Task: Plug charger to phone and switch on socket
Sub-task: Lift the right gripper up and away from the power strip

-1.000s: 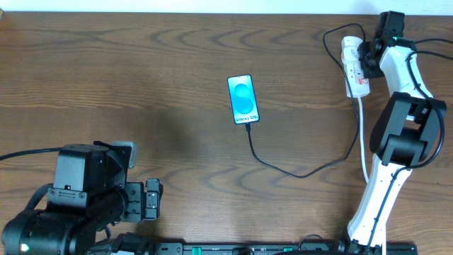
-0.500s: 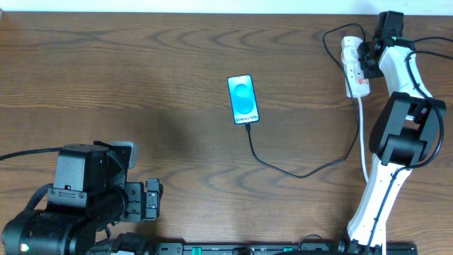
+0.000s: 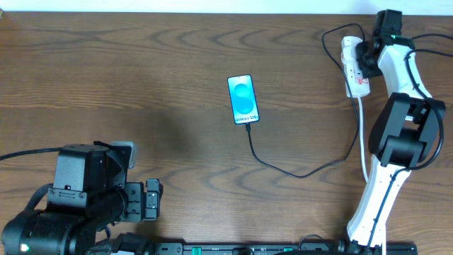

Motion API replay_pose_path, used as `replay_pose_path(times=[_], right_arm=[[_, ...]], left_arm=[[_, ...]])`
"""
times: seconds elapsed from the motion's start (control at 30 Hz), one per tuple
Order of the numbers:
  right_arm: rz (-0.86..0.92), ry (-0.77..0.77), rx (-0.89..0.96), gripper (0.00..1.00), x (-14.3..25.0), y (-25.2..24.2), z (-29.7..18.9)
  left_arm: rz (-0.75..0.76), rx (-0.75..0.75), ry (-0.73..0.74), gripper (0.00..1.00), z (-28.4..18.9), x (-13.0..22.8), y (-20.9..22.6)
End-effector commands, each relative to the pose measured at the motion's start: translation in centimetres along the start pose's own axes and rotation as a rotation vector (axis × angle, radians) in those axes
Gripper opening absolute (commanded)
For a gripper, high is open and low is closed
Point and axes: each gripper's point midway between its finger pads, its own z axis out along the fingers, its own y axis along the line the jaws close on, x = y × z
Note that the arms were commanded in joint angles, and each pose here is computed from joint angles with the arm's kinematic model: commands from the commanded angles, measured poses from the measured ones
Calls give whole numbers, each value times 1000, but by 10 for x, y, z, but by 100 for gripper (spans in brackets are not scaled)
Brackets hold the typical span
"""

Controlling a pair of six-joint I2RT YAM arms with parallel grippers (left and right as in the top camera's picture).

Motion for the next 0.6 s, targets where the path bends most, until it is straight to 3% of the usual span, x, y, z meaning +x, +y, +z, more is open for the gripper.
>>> replay_pose_path(times=[0.0, 0.23, 0.57], right_arm=[[-177, 204, -130, 1, 96, 43, -42], [-180, -2, -148, 1, 57, 50, -124], [-160, -106, -28, 2, 27, 21, -131]], left_arm=[[12, -4, 0, 98, 0, 0, 1], [12, -4, 0, 98, 0, 0, 1], [12, -4, 0, 98, 0, 0, 1]])
